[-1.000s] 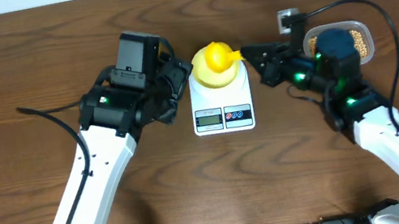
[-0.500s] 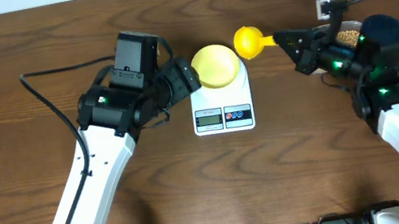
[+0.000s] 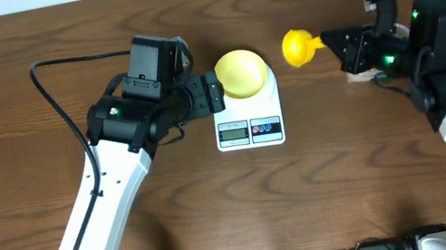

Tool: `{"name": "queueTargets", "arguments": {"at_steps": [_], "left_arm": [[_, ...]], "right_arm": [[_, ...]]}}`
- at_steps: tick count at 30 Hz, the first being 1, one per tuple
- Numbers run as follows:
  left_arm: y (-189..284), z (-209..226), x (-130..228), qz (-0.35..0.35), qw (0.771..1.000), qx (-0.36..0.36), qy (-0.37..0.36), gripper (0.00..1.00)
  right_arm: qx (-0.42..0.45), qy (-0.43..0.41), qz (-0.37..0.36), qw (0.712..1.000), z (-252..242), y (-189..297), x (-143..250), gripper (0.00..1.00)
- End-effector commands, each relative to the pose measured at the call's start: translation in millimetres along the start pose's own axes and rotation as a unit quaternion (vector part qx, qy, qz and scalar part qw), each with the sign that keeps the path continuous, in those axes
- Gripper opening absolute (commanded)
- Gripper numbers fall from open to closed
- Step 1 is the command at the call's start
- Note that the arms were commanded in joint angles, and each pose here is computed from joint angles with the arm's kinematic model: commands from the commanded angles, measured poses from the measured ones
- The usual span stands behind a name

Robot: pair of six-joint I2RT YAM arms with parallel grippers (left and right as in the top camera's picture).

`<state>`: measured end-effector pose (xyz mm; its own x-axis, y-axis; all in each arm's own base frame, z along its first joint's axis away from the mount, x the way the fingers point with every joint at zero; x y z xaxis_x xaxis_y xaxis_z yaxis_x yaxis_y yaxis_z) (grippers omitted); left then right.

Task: Scoop item into bowl and weigh 50g on scale
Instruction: 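Carry the scoop with the right gripper to the chickpea tub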

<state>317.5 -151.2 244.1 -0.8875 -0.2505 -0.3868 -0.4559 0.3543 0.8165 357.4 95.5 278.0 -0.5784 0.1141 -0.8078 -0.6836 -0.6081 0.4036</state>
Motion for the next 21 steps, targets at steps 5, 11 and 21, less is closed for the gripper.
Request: {"name": "queueTargets", "arguments": {"at_steps": [5,11,21], "left_arm": [[7,-3,-4,-0.010,1.000,0.006,-0.012,0.89],[7,-3,-4,-0.010,1.000,0.006,-0.012,0.89],[7,-3,-4,-0.010,1.000,0.006,-0.012,0.89]], "right_arm": [[0.027,0.027,0.005,0.999,6,16,-14,0.01],[0.031,0.019,0.032,0.999,7,20,-3,0.01],[0.025,0.023,0.037,0.999,12,17,-1,0.01]]}}
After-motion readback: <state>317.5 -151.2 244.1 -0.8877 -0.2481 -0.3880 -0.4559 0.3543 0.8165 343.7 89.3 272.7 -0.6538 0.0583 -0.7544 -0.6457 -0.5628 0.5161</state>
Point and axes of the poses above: each gripper's point midway between its finger pads, its own y axis back along the fingers, its own z axis along the line the jaws close on, x = y × z, the point moved 3 cm from there along y, back along the fingers, and after that the axes turned 10 degrees about y, right-handed, at the moved point
